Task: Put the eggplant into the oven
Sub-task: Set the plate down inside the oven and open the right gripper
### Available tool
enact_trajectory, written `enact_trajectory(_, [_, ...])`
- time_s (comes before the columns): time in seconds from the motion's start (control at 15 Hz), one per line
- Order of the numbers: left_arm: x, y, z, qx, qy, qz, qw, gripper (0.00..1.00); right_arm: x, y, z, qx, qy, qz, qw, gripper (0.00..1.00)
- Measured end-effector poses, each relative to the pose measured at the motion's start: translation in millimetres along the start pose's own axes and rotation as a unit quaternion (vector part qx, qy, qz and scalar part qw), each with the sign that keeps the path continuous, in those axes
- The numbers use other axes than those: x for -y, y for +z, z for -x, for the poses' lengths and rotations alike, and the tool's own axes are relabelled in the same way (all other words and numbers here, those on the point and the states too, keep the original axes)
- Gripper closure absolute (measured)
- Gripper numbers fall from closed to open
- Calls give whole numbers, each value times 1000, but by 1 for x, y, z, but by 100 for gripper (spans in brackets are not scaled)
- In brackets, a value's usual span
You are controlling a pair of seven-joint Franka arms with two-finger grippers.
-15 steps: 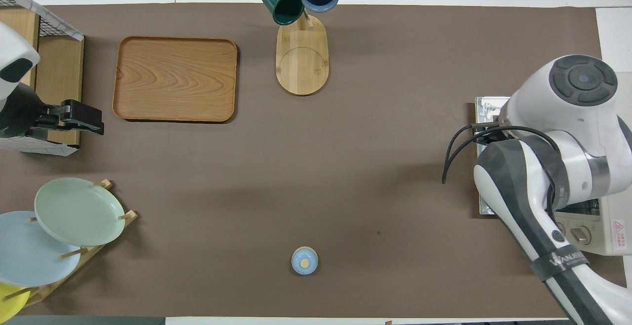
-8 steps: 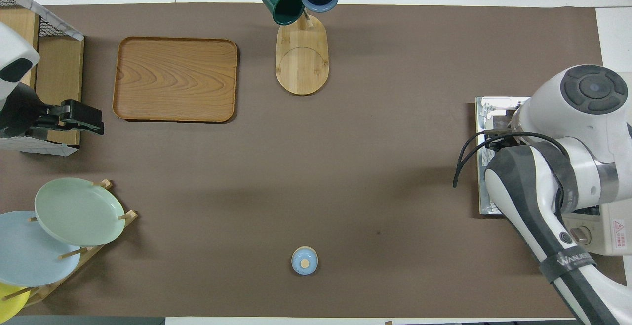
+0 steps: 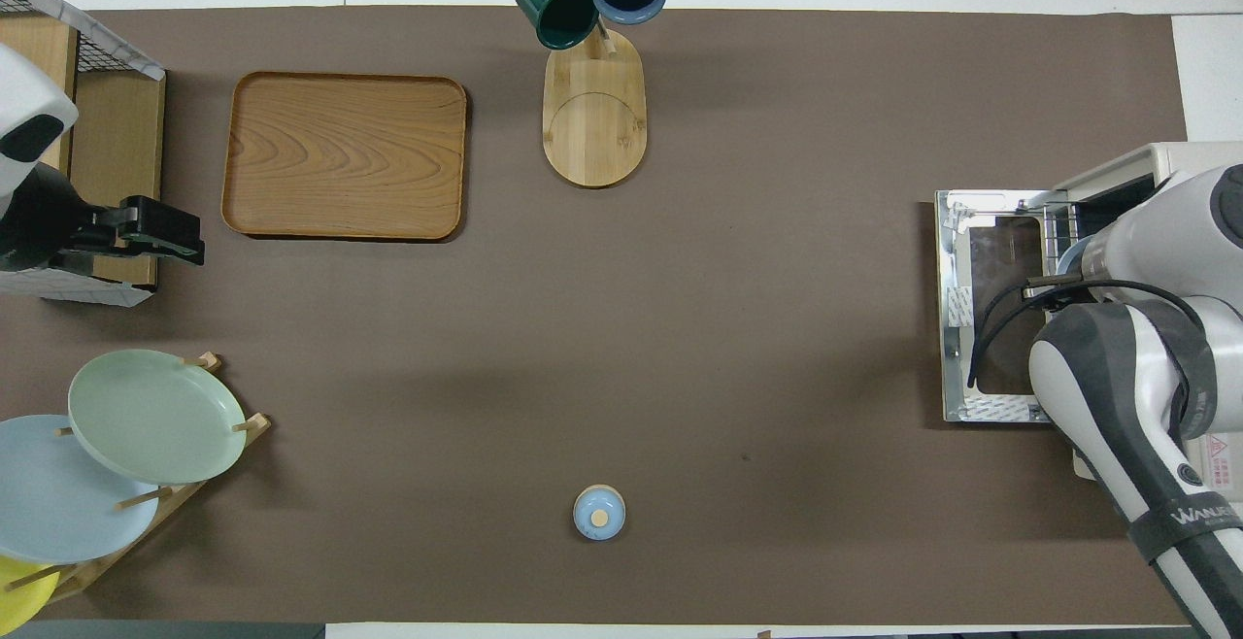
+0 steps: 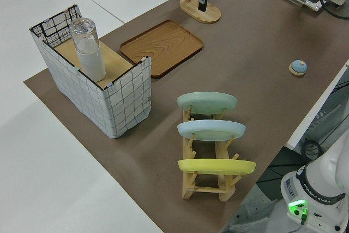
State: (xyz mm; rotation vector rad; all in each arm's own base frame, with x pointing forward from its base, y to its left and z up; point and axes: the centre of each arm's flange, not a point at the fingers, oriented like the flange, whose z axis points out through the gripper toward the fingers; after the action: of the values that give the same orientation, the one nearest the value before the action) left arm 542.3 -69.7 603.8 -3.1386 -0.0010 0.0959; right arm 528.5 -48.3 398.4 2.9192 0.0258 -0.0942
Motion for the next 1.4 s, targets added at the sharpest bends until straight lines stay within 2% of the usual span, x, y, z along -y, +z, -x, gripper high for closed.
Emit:
enact_trajectory(0.33, [0, 0, 0, 0, 0, 0, 1000, 0, -13, 8, -1, -25, -15, -4, 1000, 98])
enact_trajectory(0.53, [0, 0, 0, 0, 0, 0, 1000, 0, -15, 16, 2, -27, -21, -6, 999, 98])
enact_trajectory(0.67, [0, 0, 0, 0, 0, 0, 1000, 0, -14, 20, 4, -23, -21, -7, 999, 86])
enact_trajectory(0.73, [0, 0, 0, 0, 0, 0, 1000, 0, -14, 22, 5, -21, -21, -7, 1000, 86])
enact_trajectory(0.87, [0, 0, 0, 0, 0, 0, 1000, 0, -12, 23, 5, -20, -22, -7, 1000, 75])
enact_trajectory(1.0, [0, 0, 0, 0, 0, 0, 1000, 0, -12, 21, 5, -21, -23, -7, 999, 73])
enact_trajectory(1.13, [0, 0, 0, 0, 0, 0, 1000, 0, -8, 13, 1, -26, -27, -6, 999, 72])
enact_trajectory(1.4, [0, 0, 0, 0, 0, 0, 1000, 0, 18, -33, -11, -26, -45, -8, 999, 73])
